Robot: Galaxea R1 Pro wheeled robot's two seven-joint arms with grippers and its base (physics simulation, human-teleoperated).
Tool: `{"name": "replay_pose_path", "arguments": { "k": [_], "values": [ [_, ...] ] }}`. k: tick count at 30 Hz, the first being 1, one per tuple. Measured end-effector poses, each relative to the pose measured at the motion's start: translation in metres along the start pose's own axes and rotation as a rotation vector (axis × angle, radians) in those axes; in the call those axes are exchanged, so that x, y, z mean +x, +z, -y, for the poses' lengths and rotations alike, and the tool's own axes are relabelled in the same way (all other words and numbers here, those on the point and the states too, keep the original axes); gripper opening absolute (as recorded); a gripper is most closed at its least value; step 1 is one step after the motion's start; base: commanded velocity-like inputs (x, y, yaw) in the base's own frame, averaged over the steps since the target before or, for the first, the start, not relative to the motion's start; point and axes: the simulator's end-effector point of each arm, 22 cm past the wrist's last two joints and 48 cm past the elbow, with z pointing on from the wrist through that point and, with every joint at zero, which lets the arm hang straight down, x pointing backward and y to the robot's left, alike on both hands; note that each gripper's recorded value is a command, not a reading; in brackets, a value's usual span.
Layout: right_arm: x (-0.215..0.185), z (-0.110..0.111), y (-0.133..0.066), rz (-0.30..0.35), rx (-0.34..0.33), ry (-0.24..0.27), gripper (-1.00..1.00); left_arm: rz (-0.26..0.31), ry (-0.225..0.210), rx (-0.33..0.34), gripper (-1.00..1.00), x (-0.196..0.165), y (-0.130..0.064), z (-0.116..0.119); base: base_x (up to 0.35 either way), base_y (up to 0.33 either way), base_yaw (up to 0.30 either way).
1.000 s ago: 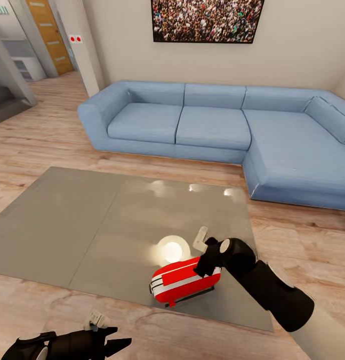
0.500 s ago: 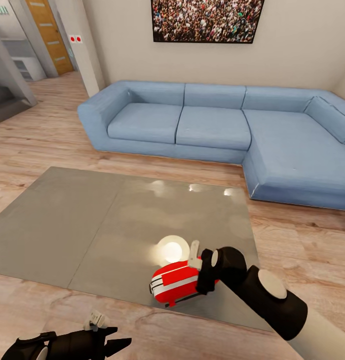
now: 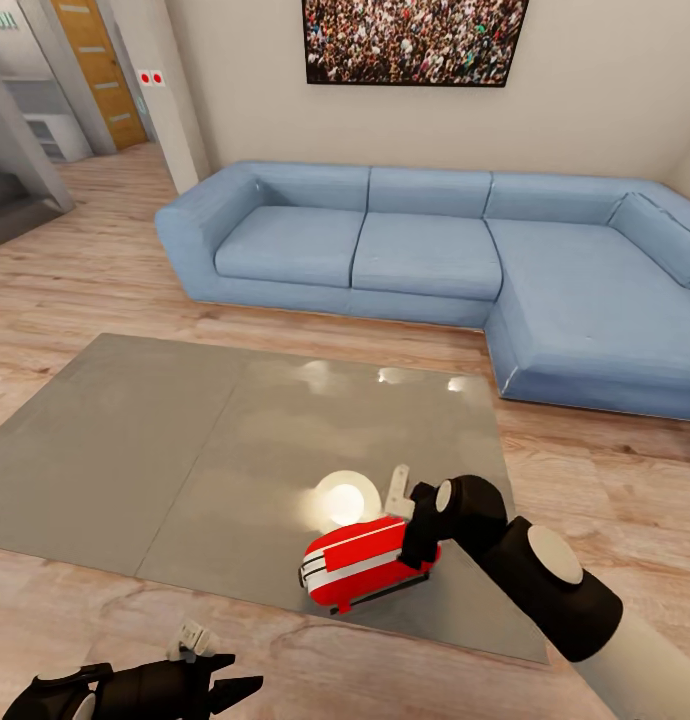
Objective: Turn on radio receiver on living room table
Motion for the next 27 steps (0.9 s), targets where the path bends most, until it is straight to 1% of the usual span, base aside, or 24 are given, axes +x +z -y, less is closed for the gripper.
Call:
{"name": "replay_pose_path", "arguments": {
  "k": [6,10,14,19,22,23,26,27],
  "values": [
    [-0.016,-0.006,0.0,0.028,-0.013,0.0,1.0,0.0,0.0,0.0,1.0,0.0,0.0,0.0,0.0,0.0,0.0],
    [-0.022,-0.015,0.011,0.02,-0.044,0.003,1.0,0.0,0.0,0.0,1.0,0.0,0.0,0.0,0.0,0.0,0.0],
    [-0.027,-0.022,0.023,0.007,-0.055,-0.023,1.0,0.0,0.0,0.0,1.0,0.0,0.0,0.0,0.0,0.0,0.0],
    [-0.03,-0.027,0.03,-0.003,-0.068,-0.036,1.0,0.0,0.0,0.0,1.0,0.0,0.0,0.0,0.0,0.0,0.0],
    [-0.029,-0.028,0.032,-0.009,-0.072,-0.034,1.0,0.0,0.0,0.0,1.0,0.0,0.0,0.0,0.0,0.0,0.0],
    [-0.023,-0.03,0.038,-0.025,-0.085,-0.028,1.0,0.0,0.0,0.0,1.0,0.0,0.0,0.0,0.0,0.0,0.0],
    [-0.021,-0.032,0.042,-0.027,-0.096,-0.03,1.0,0.0,0.0,0.0,1.0,0.0,0.0,0.0,0.0,0.0,0.0],
    [-0.02,-0.032,0.046,-0.027,-0.108,-0.027,1.0,0.0,0.0,0.0,1.0,0.0,0.0,0.0,0.0,0.0,0.0]
  ]
}}
